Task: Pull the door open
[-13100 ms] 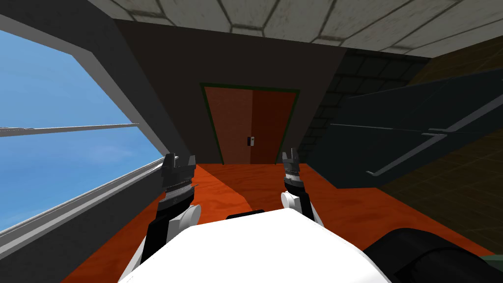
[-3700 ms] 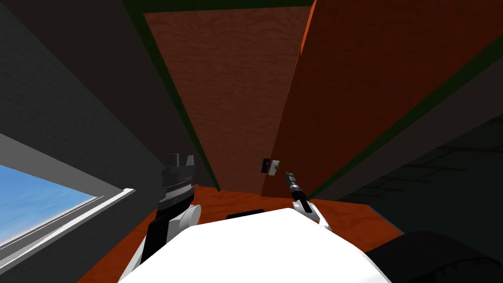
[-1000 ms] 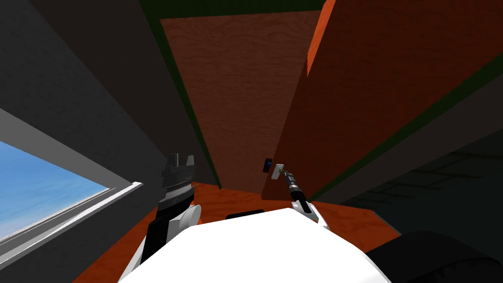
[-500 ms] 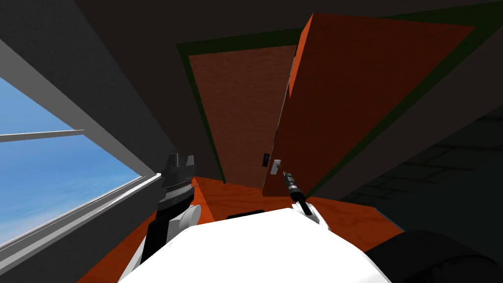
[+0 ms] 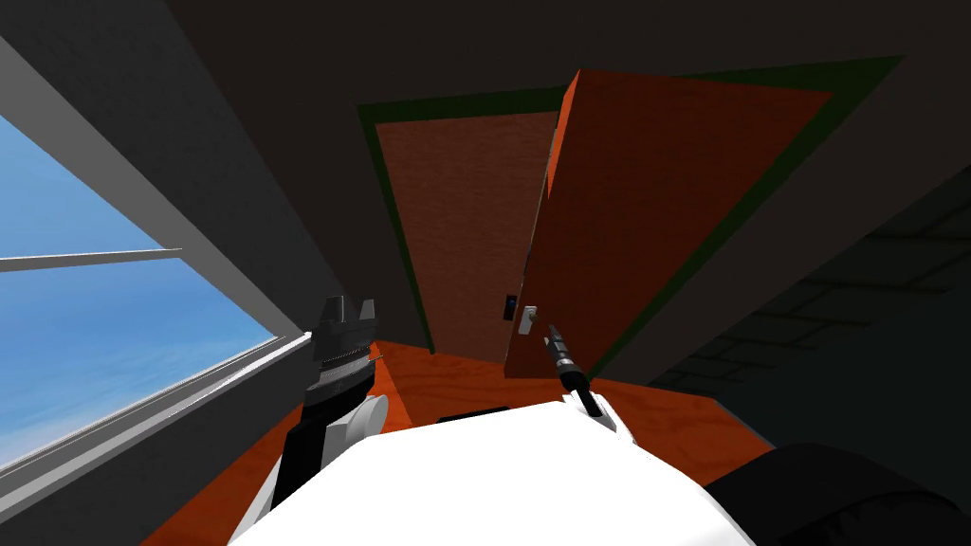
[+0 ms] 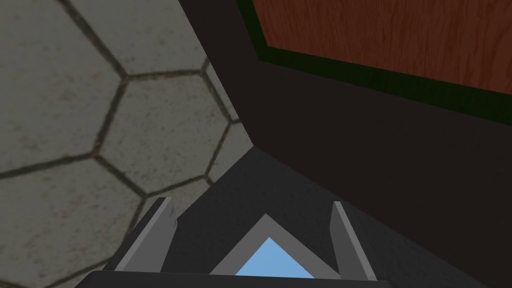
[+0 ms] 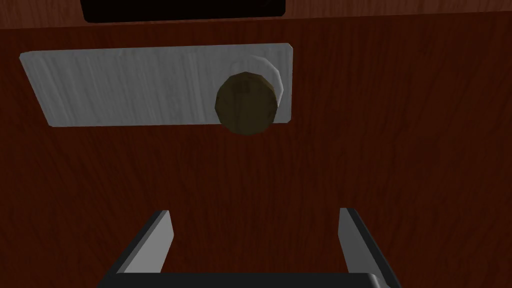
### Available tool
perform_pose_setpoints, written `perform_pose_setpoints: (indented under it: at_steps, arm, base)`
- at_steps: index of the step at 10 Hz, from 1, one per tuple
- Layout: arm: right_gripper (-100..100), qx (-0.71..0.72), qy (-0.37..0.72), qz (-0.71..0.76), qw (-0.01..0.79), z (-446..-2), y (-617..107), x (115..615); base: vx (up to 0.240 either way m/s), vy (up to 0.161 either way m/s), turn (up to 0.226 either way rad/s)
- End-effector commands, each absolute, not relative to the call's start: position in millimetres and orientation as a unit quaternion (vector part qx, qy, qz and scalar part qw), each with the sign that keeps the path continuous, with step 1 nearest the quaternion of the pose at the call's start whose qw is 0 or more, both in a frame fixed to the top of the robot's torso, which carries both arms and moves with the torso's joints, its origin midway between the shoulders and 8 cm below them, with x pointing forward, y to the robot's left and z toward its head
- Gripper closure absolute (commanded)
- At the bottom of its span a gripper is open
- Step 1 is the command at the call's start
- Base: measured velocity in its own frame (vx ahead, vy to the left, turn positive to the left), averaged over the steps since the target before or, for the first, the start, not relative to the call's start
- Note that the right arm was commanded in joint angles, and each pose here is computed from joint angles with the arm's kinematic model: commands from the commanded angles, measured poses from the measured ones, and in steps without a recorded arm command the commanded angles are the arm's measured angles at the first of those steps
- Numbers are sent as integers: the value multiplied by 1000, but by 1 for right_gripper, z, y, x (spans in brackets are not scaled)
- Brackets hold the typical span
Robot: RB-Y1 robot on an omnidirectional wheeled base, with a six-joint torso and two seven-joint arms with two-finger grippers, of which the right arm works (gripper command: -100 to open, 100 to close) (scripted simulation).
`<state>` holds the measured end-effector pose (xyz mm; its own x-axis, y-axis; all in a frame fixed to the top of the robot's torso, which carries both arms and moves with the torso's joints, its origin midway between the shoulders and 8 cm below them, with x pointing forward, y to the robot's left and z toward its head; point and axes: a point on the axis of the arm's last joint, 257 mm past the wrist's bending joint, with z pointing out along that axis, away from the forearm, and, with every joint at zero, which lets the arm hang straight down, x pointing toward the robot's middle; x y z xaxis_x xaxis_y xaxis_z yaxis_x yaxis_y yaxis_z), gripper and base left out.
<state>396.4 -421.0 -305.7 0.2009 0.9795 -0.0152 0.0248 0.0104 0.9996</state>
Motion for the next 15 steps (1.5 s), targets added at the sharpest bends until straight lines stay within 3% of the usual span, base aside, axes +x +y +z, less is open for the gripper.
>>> perform_pose_setpoints:
  at_steps: [1, 5, 6, 11, 15]
  arm:
    - [-100, 552, 455, 435, 547, -306, -425, 399]
    - [-100, 545, 453, 445, 548, -299, -416, 411]
    - [100, 545, 453, 445, 548, -299, -416, 411]
    - [100, 545, 453, 445, 548, -299, -416, 411]
    - [100, 543, 461, 446, 541, -304, -420, 400]
  base:
    - [172, -80, 29]
    - [163, 6, 68]
    - [-7, -6, -18]
    - [-17, -4, 3]
    - [-160, -33, 85]
